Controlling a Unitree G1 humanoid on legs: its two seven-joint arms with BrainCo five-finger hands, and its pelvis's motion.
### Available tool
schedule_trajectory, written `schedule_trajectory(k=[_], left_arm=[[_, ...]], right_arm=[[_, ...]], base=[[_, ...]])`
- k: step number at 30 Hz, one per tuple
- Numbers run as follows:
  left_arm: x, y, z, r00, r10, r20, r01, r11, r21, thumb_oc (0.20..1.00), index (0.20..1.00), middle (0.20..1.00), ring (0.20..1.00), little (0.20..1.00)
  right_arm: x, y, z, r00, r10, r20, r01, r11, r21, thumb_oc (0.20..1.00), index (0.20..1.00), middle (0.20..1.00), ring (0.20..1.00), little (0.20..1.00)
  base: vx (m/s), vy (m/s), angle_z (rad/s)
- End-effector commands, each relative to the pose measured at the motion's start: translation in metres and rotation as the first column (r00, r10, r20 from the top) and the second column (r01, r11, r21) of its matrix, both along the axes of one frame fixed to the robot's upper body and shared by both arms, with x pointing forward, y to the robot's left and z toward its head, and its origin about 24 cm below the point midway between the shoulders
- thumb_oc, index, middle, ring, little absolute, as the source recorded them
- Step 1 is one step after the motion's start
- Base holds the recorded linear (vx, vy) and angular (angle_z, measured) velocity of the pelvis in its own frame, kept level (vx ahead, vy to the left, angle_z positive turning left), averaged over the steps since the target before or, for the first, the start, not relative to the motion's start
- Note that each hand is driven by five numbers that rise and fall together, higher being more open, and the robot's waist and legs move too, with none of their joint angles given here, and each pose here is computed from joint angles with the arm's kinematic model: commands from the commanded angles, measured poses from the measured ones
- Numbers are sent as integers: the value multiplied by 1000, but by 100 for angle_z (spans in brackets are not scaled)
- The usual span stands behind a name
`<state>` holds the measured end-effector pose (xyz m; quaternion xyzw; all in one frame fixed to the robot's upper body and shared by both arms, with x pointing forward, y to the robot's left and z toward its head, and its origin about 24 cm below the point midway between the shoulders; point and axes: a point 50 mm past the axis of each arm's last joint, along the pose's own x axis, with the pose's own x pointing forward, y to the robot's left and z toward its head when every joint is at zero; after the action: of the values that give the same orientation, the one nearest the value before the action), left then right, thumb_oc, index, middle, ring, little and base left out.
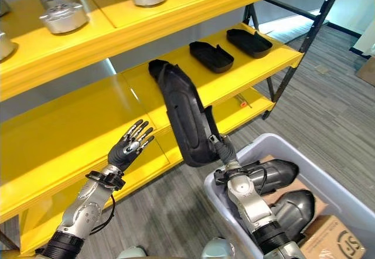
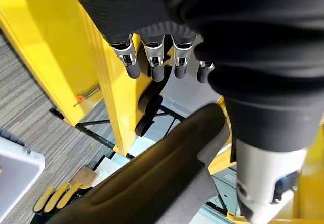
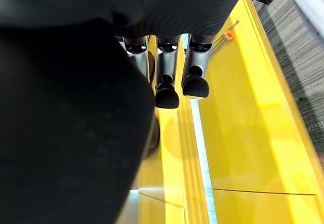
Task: Move parts from the plastic box to the shelf.
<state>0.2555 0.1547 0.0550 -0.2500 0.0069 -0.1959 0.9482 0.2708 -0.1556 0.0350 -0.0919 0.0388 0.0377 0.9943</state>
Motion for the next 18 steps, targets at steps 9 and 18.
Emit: schedule_trajectory(k=[9, 18], left_arm=[[-7, 27, 25, 978, 149, 149, -165, 981, 106, 1000, 1000, 1000, 1000, 1000], [-11, 26, 23, 974, 113, 195, -146, 975, 166, 1000, 1000, 1000, 1000, 1000]], right_arm=[[1, 27, 25, 985, 123, 123, -131, 990, 56, 200, 200, 200, 200, 200], [7, 38, 30, 986, 74, 149, -88, 993, 84, 200, 200, 200, 200, 200]], base=[[66, 469, 50], [-20, 357, 27]])
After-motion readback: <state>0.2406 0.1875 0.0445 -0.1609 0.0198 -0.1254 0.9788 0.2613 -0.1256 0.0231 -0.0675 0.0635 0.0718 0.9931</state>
